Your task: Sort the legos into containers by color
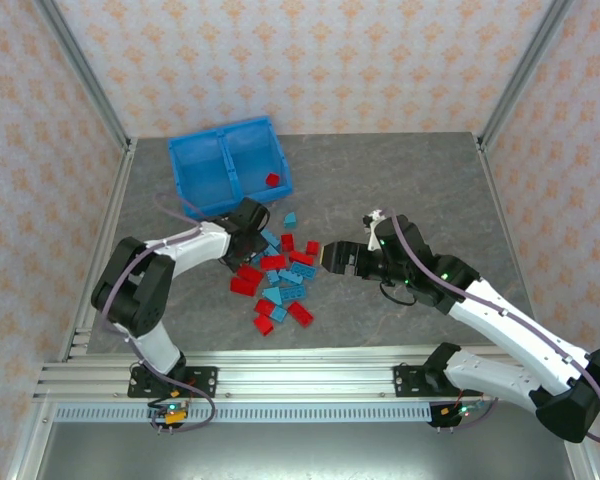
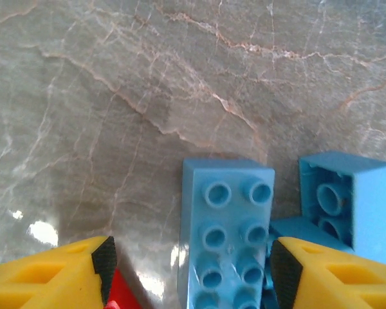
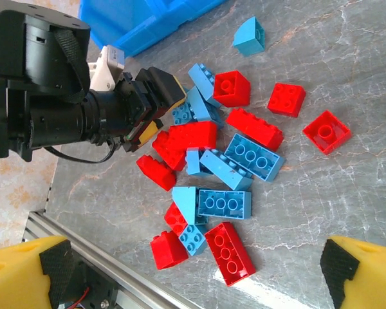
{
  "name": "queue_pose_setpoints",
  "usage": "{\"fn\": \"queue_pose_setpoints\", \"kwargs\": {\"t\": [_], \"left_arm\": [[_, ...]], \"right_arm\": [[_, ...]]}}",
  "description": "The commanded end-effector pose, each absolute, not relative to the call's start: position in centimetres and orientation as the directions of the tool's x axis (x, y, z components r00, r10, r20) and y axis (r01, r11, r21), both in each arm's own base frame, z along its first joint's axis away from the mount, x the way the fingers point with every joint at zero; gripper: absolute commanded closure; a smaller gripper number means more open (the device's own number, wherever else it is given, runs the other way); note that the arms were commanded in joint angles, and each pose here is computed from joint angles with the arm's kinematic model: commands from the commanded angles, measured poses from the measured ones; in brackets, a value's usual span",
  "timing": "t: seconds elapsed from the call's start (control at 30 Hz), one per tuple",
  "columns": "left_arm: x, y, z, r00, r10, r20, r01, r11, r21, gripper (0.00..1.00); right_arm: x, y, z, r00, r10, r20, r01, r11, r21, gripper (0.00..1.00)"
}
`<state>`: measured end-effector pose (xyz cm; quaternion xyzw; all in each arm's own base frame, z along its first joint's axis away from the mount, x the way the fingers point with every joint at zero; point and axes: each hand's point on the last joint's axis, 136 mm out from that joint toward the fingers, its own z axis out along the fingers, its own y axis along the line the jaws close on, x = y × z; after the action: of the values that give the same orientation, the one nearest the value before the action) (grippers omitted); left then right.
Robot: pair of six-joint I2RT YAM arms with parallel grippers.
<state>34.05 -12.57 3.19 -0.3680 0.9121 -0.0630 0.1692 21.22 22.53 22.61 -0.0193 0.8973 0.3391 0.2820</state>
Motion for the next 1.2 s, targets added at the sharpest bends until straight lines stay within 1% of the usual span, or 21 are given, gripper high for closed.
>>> {"fn": "queue_pose_setpoints", "kwargs": {"t": [0.0, 0.13, 0.23, 0.37, 0.47, 0.57, 0.63, 0.7, 0.83, 0.9, 1.0, 1.07, 1.17], "left_arm": [[34.7, -11.6, 2.8, -0.681, -0.673, -0.288, -0.648, 0.738, -0.191, 0.36], [34.3, -11.2, 1.7, -0.707, -0.648, -0.284, -0.634, 0.758, -0.153, 0.37], [33.2, -10.8, 0.8, -0.725, -0.633, -0.271, -0.628, 0.77, -0.118, 0.43], [31.4, -9.7, -0.7, -0.755, -0.609, -0.244, -0.615, 0.786, -0.06, 0.47], [30.3, -9.1, -1.6, -0.76, -0.61, -0.225, -0.616, 0.786, -0.049, 0.57], [29.7, -8.6, -1.1, -0.765, -0.6, -0.234, -0.609, 0.792, -0.042, 0.66], [29.7, -8.2, 0.1, -0.769, -0.589, -0.248, -0.6, 0.799, -0.034, 0.68], [30.0, -7.8, 2.4, -0.773, -0.572, -0.273, -0.587, 0.809, -0.032, 0.68], [32.0, -6.0, 9.2, -0.764, -0.512, -0.392, -0.551, 0.834, -0.016, 0.68], [33.5, -4.6, 12.9, -0.745, -0.493, -0.449, -0.547, 0.837, -0.012, 0.68], [36.0, -2.4, 16.9, -0.706, -0.491, -0.511, -0.561, 0.827, -0.019, 0.68], [38.1, -1.5, 18.8, -0.685, -0.479, -0.55, -0.56, 0.828, -0.023, 0.68], [41.5, -0.1, 20.8, -0.663, -0.442, -0.604, -0.565, 0.825, 0.017, 0.68]], "right_arm": [[21.3, 21.7, 22.8, -0.83, 0.184, -0.526, -0.197, 0.786, 0.586, 0.0], [21.4, 21.4, 22.9, -0.825, 0.197, -0.53, -0.189, 0.787, 0.587, 0.0], [21.7, 21.3, 23.1, -0.817, 0.209, -0.538, -0.18, 0.793, 0.582, 0.0], [22.2, 21.2, 23.2, -0.804, 0.219, -0.552, -0.175, 0.802, 0.572, 0.01], [22.8, 21.4, 23.3, -0.799, 0.219, -0.56, -0.173, 0.808, 0.563, 0.01], [23.2, 21.7, 23.6, -0.8, 0.205, -0.563, -0.177, 0.817, 0.549, 0.01], [23.4, 21.9, 24.0, -0.802, 0.196, -0.564, -0.177, 0.824, 0.538, 0.01], [23.5, 22.2, 24.5, -0.814, 0.182, -0.551, -0.176, 0.827, 0.534, 0.01], [22.6, 23.4, 25.2, -0.857, 0.138, -0.496, -0.195, 0.804, 0.561, 0.0], [22.5, 23.9, 25.5, -0.869, 0.141, -0.474, -0.191, 0.788, 0.585, 0.0], [22.9, 23.8, 26.0, -0.864, 0.181, -0.469, -0.159, 0.787, 0.596, 0.01], [23.2, 23.5, 26.3, -0.855, 0.205, -0.477, -0.142, 0.792, 0.594, 0.01], [23.6, 22.8, 26.5, -0.841, 0.236, -0.487, -0.11, 0.806, 0.581, 0.01]]}}
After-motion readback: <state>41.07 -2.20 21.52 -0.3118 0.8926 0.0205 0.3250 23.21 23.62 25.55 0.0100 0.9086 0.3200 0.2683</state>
